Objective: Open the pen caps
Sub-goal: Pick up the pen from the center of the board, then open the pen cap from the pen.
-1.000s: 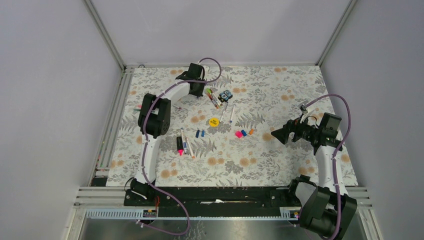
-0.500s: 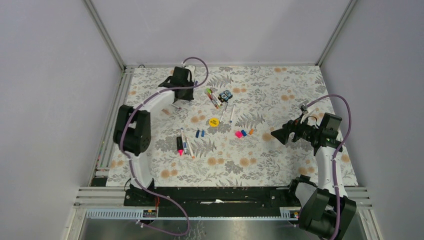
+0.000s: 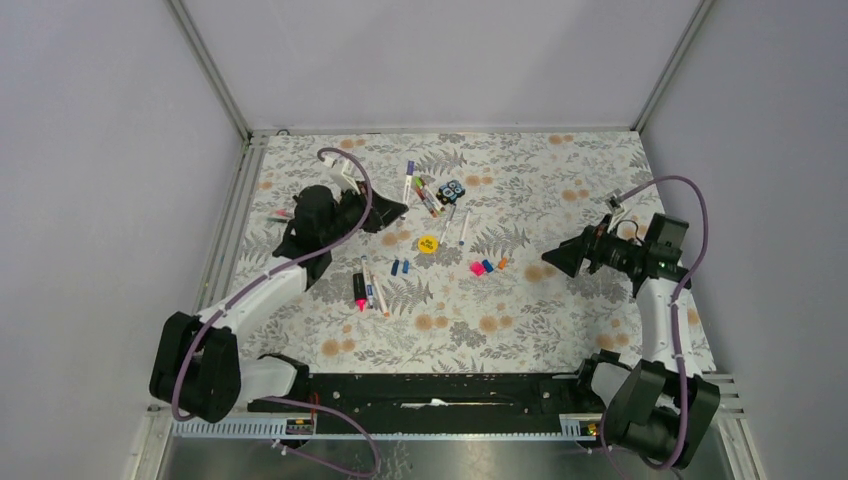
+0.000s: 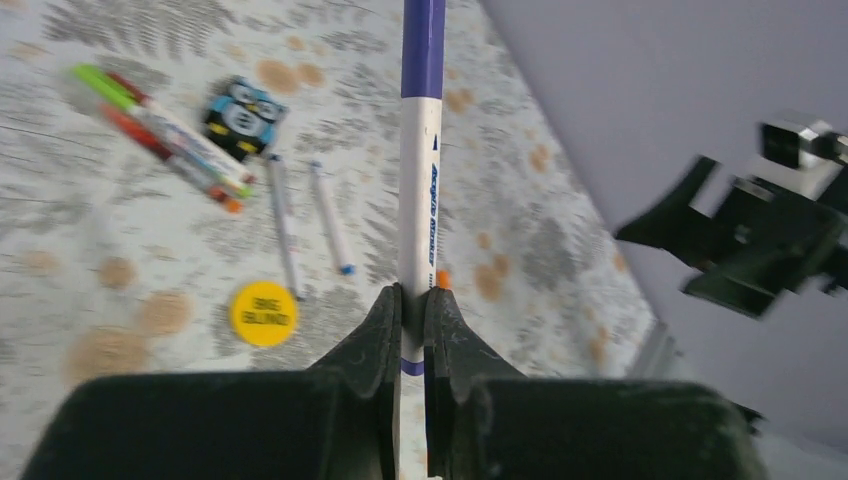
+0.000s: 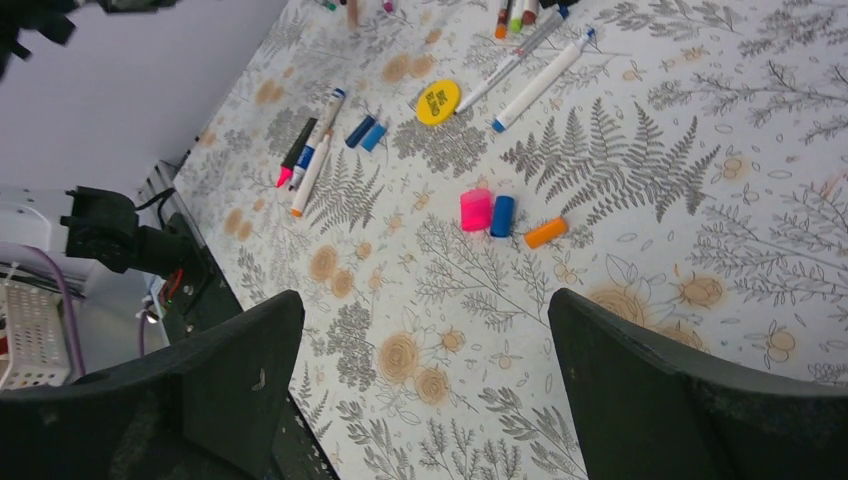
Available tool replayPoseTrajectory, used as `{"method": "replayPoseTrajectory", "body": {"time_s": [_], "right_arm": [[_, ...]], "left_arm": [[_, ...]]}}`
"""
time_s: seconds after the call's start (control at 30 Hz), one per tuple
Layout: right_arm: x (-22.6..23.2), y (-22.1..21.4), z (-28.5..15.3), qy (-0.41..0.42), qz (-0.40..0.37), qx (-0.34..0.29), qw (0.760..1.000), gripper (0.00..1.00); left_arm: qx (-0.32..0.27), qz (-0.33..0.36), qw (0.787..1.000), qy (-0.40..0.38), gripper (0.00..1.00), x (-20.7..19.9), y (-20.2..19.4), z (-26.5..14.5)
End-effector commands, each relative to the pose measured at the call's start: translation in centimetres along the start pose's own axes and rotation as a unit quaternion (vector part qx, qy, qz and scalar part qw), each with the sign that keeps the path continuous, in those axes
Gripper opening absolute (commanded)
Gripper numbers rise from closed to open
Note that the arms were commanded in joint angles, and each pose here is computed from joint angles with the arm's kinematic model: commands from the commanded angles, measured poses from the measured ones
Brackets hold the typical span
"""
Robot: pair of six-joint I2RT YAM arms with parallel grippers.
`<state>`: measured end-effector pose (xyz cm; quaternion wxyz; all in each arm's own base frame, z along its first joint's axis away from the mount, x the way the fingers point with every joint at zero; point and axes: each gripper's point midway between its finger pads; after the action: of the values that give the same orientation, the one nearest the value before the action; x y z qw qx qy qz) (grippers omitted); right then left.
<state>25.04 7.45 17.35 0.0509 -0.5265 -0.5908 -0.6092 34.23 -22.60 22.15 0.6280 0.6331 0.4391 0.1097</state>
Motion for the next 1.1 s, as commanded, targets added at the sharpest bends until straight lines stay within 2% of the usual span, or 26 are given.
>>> {"method": "replayPoseTrajectory", "body": {"time_s": [0.0,0.17,0.33,0.4,0.8,1.07], "right_arm": [[3.6,2.3,0.0,0.057,0.009,0.015,0.998,1.0],[7.7,2.6,1.5,0.104,0.011,0.066,0.992,1.0],[11.5,4.6,3.1,0.169,0.018,0.062,0.983,1.0],[12.7,5.4,3.2,0.192,0.051,0.061,0.978,1.0],[13.2,5.4,4.1,0.206,0.093,0.059,0.972,0.99],[12.7,4.7,4.9,0.198,0.122,0.056,0.971,0.89]], "left_arm": [[-0.114,-0.031,0.985,-0.128,0.0,-8.1,4.4,-2.5],[-0.143,-0.05,0.974,-0.168,0.0,-13.4,3.8,-2.9],[-0.184,-0.064,0.966,-0.168,0.0,-16.2,4.2,-2.7],[-0.19,-0.07,0.965,-0.166,0.0,-17.0,4.1,-2.3],[-0.175,-0.092,0.964,-0.18,0.0,-21.1,1.7,1.3],[-0.164,-0.097,0.962,-0.195,0.0,-23.1,0.5,2.5]]}}
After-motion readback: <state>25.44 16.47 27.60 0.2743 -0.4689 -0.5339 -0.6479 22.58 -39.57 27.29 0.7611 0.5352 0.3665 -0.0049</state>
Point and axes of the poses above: each gripper's point midway between its finger pads, its own z axis out along the fingers, its own x axis along the line the jaws close on, y = z × x, and after that the axes turned 13 degrees about z, right-handed
